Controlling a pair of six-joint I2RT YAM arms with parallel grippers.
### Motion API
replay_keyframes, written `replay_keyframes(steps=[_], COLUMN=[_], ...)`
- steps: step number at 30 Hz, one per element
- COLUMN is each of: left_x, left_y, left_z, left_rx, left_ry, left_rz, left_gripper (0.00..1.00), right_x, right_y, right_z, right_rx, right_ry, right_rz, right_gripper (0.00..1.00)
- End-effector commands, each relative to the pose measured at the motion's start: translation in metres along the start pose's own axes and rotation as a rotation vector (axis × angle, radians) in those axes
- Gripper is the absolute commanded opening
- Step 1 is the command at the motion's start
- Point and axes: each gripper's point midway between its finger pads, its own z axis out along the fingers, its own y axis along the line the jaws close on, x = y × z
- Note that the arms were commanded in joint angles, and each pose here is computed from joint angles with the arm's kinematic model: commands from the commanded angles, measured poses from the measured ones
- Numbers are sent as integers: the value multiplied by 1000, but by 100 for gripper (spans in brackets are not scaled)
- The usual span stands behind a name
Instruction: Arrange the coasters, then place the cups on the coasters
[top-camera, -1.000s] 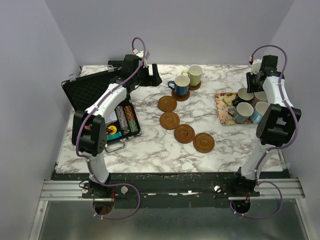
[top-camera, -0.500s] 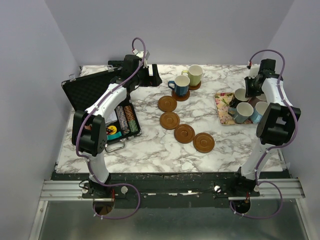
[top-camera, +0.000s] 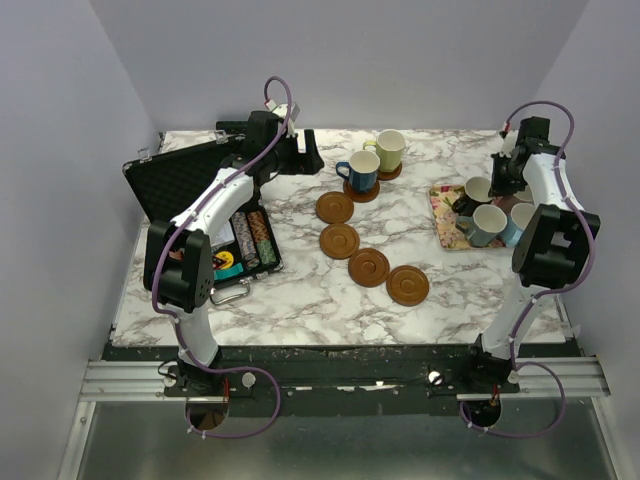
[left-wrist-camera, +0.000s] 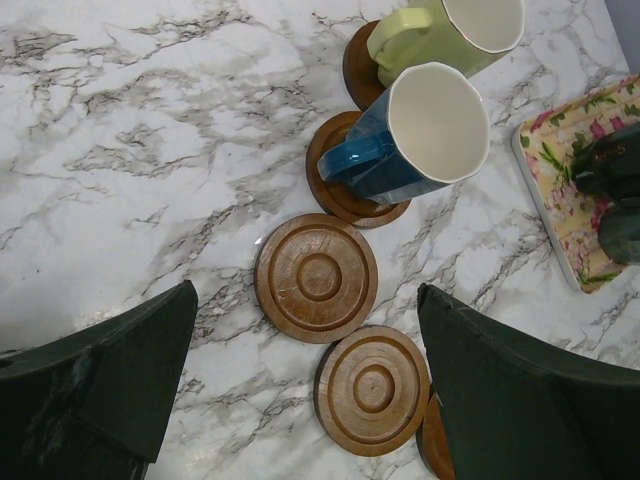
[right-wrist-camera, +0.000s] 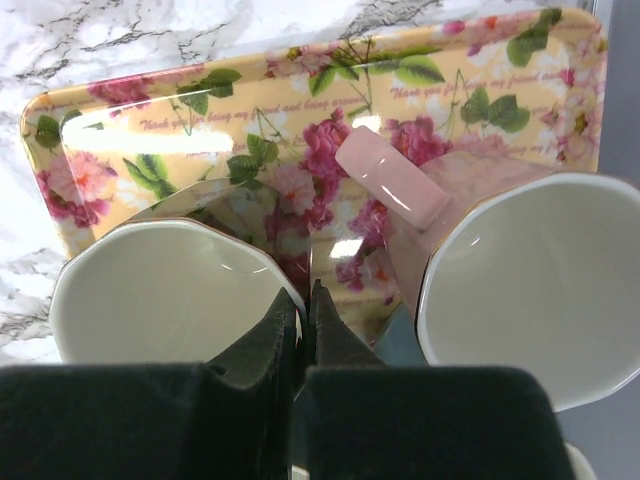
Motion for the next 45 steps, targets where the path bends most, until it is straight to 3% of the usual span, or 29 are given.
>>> replay_keyframes(steps=[1, 6, 16, 23, 31, 45], left_x=[-12, -18, -31, -22, 25, 65], left_y=[-14, -12, -16, -90, -166, -164], left_z=[-14, -19, -38, -59, -57, -29], left_rx=[29, 10, -5, 129, 391, 345], left_ry=[-39, -65, -130, -190, -108, 25], left_rz=[7, 21, 108, 430, 499, 574], left_gripper=[99, 99, 99, 99, 99, 98], right_x=[-5, -28, -54, -44, -23, -23], right_y=[9, 22, 69, 154, 231, 273], right_z=[-13, -43, -100, -129, -148, -167], right_rx=[30, 24, 27, -111, -260, -345], right_ry=[0, -108, -235, -211, -144, -160], right_rz=[202, 340, 389, 341, 277, 184], right_gripper=[1, 1, 1, 1, 1, 1])
